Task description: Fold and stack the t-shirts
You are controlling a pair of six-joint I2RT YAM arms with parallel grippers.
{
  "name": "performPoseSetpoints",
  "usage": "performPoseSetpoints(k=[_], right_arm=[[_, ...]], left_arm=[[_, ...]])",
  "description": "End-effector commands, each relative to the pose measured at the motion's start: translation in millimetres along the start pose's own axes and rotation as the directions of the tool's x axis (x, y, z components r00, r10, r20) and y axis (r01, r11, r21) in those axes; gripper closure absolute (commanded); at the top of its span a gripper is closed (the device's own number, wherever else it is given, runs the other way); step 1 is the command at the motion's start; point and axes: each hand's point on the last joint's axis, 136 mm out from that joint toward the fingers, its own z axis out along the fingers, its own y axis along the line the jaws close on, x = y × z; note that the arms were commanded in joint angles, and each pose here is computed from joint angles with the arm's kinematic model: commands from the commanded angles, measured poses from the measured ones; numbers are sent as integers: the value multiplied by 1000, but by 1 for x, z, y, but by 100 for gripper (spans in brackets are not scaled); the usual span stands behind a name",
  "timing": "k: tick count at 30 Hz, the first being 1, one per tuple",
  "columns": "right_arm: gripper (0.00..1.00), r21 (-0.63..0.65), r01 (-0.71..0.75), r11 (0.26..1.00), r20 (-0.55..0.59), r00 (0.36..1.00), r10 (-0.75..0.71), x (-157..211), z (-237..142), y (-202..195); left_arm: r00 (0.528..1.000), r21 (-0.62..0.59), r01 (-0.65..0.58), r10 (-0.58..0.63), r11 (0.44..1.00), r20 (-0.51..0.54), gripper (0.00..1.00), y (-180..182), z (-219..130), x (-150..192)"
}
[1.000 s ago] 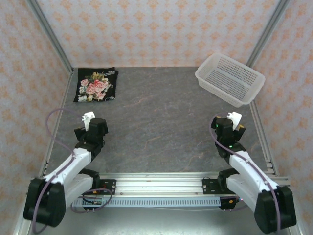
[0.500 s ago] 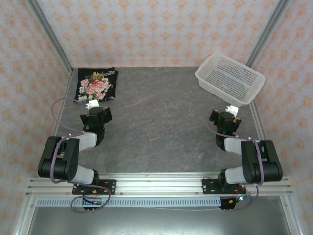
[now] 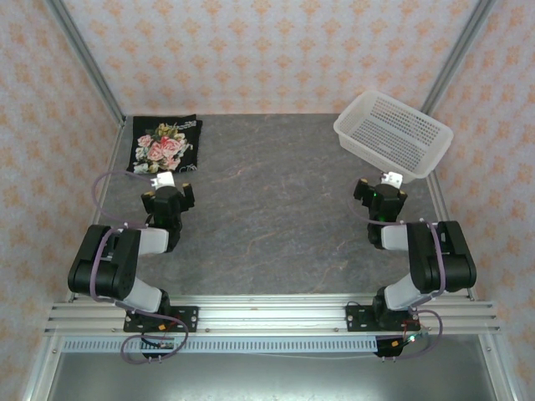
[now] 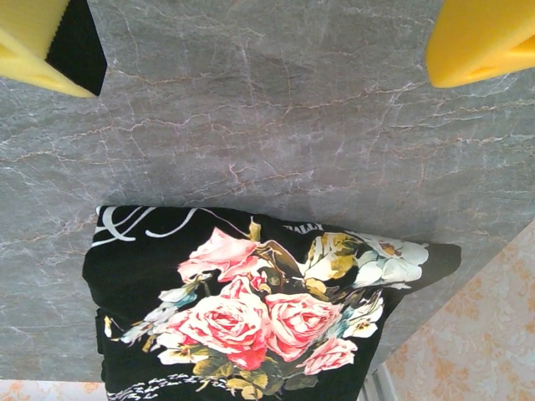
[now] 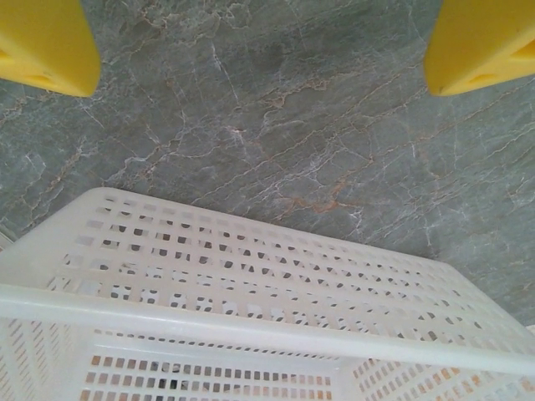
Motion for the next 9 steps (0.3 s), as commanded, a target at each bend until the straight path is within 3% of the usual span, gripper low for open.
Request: performPoseSetpoints(k=[1, 9], right_arm=[[1, -46, 24, 999, -1, 1000, -25, -3, 1, 10], [1, -50, 23, 998, -3, 1000, -23, -3, 2, 11]], left_arm=[[998, 1, -1, 1, 1000, 55, 0, -4, 0, -17], [999, 0, -3, 3, 1000, 53, 0, -4, 0, -17]])
